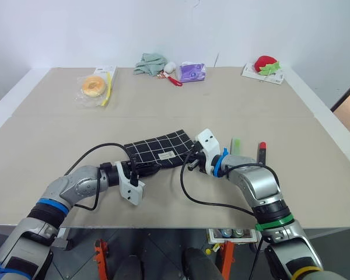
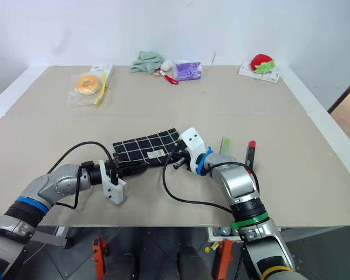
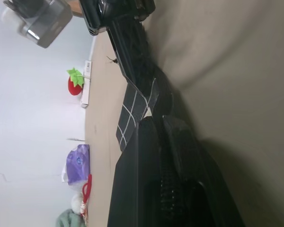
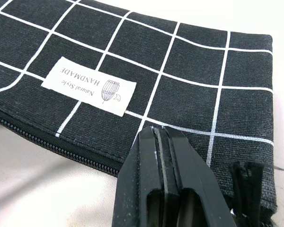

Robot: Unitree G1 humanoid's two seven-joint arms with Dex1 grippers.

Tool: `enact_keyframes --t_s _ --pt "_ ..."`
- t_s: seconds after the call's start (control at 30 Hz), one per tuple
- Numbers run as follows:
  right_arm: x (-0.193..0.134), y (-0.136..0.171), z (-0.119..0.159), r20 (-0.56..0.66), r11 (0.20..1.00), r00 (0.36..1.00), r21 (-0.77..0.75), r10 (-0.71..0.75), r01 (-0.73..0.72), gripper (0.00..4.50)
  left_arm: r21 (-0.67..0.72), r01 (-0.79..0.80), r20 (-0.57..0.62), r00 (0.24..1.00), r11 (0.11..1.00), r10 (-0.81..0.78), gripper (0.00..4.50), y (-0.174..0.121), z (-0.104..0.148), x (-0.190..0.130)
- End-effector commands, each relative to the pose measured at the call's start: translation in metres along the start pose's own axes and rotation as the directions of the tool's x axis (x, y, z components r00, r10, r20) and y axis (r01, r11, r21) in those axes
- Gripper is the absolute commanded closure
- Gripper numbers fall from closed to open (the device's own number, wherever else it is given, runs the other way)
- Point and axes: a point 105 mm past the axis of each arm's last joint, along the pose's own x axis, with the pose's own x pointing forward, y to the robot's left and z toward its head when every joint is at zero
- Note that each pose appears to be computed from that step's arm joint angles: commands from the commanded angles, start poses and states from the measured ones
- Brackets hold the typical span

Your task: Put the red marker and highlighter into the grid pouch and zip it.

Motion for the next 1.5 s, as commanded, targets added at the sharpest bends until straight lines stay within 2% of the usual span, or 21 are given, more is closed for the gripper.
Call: enact_keyframes --t_s 0.03,0.23,0.27,0.4,0.87,1.13,1.33,1.5 --pt "0.000 0.001 -0.006 -0.022 1.000 1.000 0.010 -0.006 0.006 4.50 -0.025 0.005 -0.046 0.999 1.000 -0.006 4.47 -0.002 -0.007 -0.008" --pt "0.001 0.001 -0.005 -0.018 1.000 1.000 0.010 -0.005 0.005 4.50 -0.083 -0.046 -0.042 0.998 0.995 0.042 4.47 0.002 -0.003 0.000" --pt "0.001 0.001 -0.005 -0.016 1.000 1.000 0.010 -0.005 0.005 4.50 -0.081 -0.027 -0.046 0.999 0.996 0.024 3.70 -0.001 -0.004 -0.001" --pt "0.001 0.001 -0.005 -0.014 1.000 1.000 0.010 -0.004 0.005 4.50 -0.065 0.009 -0.052 0.999 0.998 -0.012 1.94 -0.005 -0.005 -0.005" --pt "0.001 0.002 -0.002 -0.003 1.000 1.000 0.011 -0.003 0.004 4.50 0.052 0.054 -0.092 0.995 0.997 -0.049 1.94 0.005 -0.031 -0.022" --pt "0.001 0.003 -0.002 -0.002 1.000 1.000 0.012 -0.002 0.002 4.50 0.048 0.065 0.023 0.998 0.997 -0.066 1.94 0.000 -0.016 -0.006" --pt "0.000 0.003 -0.002 -0.001 1.000 1.000 0.013 -0.005 0.005 4.50 0.035 0.078 0.039 0.996 0.996 -0.079 1.94 -0.005 -0.013 -0.005" --pt "-0.001 0.002 -0.003 -0.003 1.000 1.000 0.014 -0.012 0.012 4.50 0.034 0.091 0.011 0.996 0.995 -0.091 4.19 -0.006 -0.019 -0.006"
